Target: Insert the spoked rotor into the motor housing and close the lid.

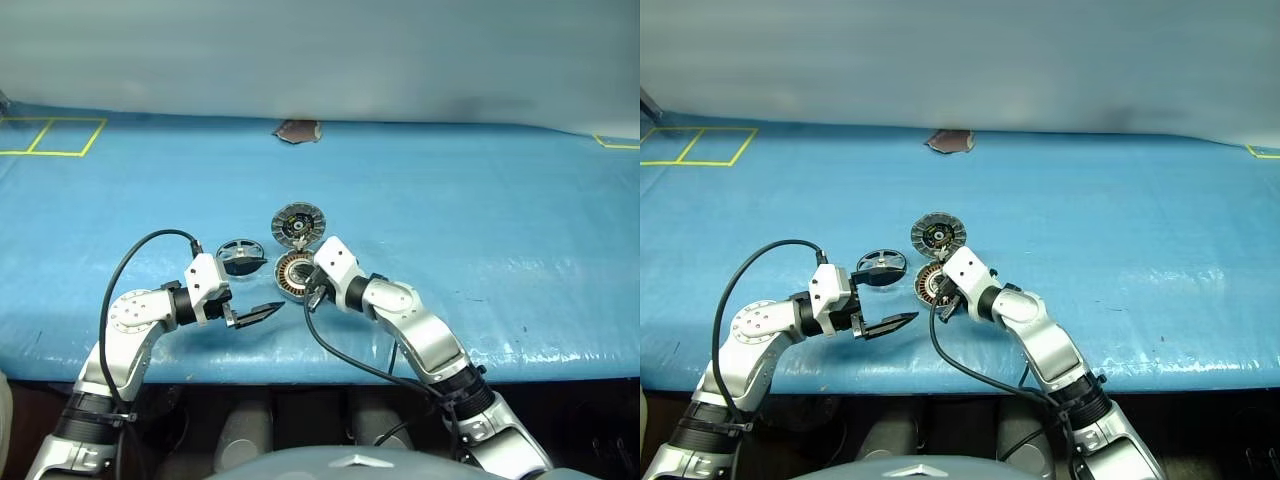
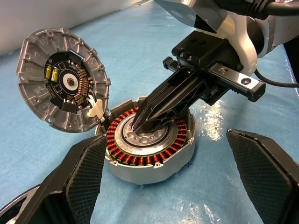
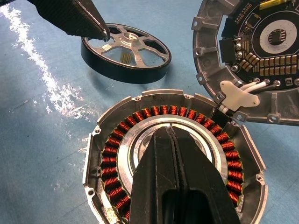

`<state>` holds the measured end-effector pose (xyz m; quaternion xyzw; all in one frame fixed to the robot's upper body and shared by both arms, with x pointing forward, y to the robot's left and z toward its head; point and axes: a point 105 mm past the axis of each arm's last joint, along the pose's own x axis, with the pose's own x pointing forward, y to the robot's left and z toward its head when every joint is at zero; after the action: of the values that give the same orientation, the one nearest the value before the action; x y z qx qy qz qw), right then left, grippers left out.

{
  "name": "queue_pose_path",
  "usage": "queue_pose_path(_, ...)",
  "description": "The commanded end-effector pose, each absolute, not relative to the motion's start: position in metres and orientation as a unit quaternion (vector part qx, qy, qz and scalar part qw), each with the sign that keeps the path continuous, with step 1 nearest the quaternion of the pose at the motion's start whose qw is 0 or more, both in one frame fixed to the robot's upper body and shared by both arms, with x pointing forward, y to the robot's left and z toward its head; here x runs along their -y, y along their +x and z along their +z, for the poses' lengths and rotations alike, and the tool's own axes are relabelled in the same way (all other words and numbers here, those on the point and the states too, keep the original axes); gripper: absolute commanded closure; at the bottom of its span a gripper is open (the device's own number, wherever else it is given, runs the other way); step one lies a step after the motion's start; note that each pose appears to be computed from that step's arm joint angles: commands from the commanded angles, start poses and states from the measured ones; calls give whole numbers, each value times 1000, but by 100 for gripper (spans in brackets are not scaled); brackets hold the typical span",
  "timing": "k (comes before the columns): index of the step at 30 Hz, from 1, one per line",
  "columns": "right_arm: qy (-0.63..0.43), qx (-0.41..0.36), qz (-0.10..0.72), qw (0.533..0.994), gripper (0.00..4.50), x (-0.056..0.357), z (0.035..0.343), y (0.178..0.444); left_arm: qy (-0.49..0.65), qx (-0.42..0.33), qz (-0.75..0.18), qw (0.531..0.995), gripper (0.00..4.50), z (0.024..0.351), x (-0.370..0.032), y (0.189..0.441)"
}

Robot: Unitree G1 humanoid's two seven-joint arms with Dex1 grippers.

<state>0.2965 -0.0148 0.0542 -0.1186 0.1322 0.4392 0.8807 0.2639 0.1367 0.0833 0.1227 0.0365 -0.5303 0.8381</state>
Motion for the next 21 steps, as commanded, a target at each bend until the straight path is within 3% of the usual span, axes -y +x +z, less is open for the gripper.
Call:
queue_pose_path(1, -126, -243, 409, 871, 448, 35, -1, 288, 129, -21, -531, 837, 0, 91, -136, 264)
queue_pose_path(21, -132, -265, 402, 866, 448, 43, -14, 283, 129, -21, -533, 836, 0, 92, -135, 265)
